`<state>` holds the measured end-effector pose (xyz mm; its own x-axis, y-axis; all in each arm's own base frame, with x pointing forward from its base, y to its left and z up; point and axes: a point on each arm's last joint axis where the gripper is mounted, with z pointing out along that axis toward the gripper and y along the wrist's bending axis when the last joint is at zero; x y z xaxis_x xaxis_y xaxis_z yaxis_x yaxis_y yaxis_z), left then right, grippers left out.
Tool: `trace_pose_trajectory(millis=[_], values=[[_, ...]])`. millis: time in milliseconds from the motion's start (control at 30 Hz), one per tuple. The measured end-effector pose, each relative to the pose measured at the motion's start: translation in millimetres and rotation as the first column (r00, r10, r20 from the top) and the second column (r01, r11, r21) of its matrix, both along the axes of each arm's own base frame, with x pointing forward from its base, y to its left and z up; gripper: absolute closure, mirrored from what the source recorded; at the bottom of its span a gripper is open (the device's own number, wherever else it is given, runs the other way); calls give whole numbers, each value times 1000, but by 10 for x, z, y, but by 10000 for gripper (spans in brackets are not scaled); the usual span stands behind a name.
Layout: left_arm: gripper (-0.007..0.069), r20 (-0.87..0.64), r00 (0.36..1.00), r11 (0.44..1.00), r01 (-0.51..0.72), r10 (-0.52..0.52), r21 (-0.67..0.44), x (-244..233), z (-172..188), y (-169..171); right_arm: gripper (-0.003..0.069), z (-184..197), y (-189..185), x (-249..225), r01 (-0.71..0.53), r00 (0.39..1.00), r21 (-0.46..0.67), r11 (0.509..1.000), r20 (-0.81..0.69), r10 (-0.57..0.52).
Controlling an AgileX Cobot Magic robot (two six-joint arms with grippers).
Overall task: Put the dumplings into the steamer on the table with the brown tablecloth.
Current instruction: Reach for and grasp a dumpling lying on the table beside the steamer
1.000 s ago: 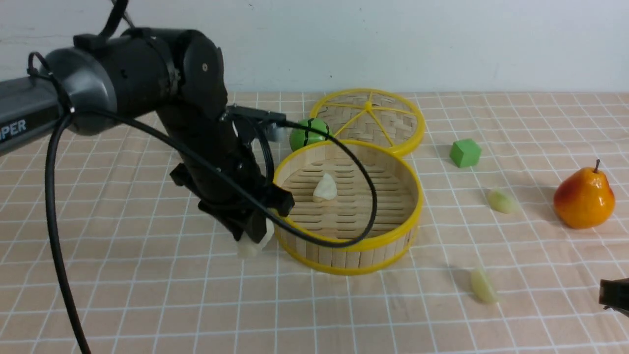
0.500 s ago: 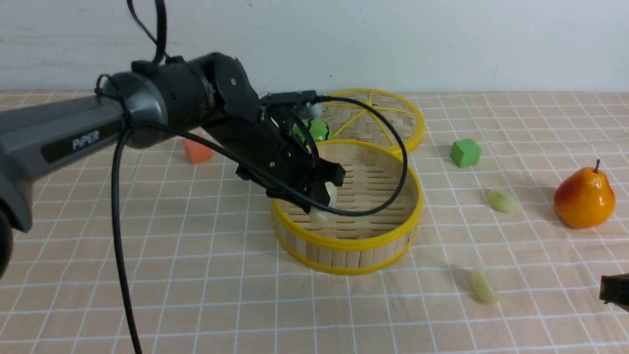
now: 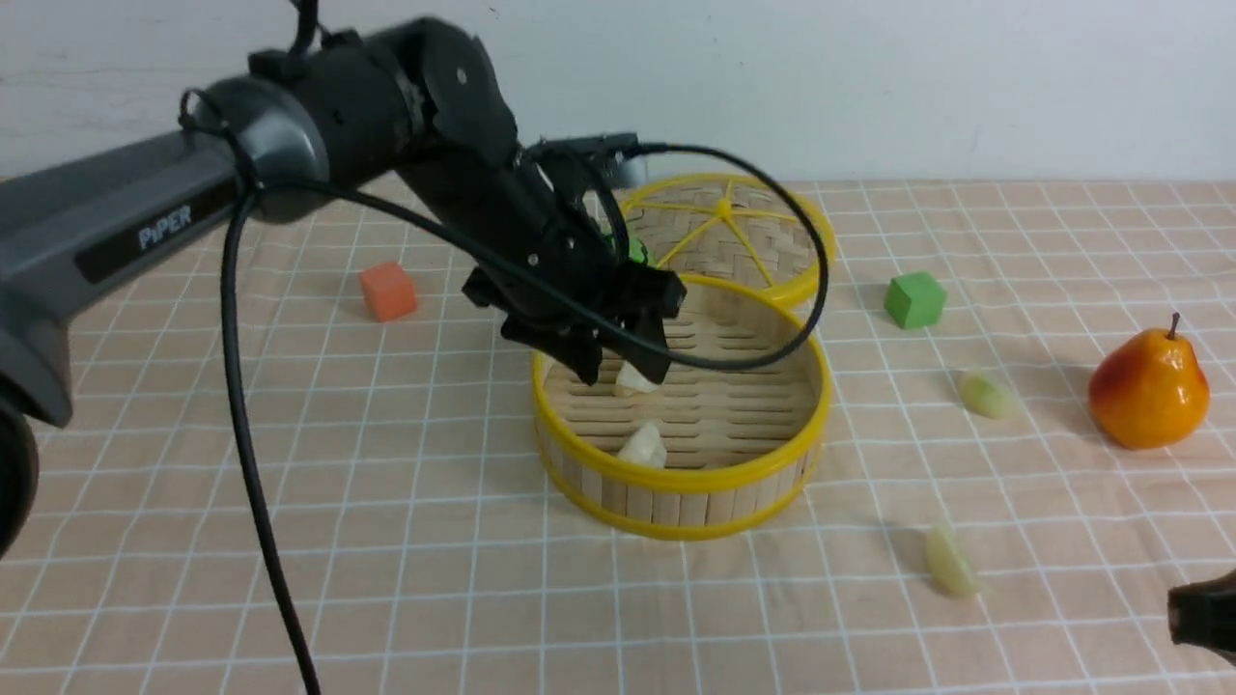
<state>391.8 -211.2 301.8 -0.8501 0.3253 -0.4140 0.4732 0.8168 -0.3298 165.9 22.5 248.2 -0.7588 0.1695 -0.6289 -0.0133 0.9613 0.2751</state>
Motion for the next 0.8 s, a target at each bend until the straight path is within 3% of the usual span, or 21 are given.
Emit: trace_pose_trajectory(millis=[133, 233, 367, 500, 600, 800], values=[[325, 107, 993, 998, -57, 57, 0, -198, 664, 155, 589, 12, 142, -18, -126, 992, 11, 992, 19, 126], [479, 240, 967, 996, -90, 90, -9, -592, 1252, 396, 579, -9, 305, -17, -258, 966, 8, 966, 29, 258], [636, 340, 935, 995, -94, 104, -45, -1220, 1708, 701, 539, -71, 400, 130, -309, 951, 5, 951, -5, 309], [639, 355, 933, 998, -65, 66, -15, -1620, 1685, 886, 473, -14, 416, 391, -291, 956, 12, 957, -26, 291], [639, 324, 946, 997, -10, -14, 70, -2021, 1380, 1077, 347, 90, 369, 904, -241, 970, -9, 971, -32, 240], [639, 279, 959, 980, -1, -56, 201, -2464, 893, 1357, 209, 20, 150, 1703, -106, 992, -28, 994, -75, 104]])
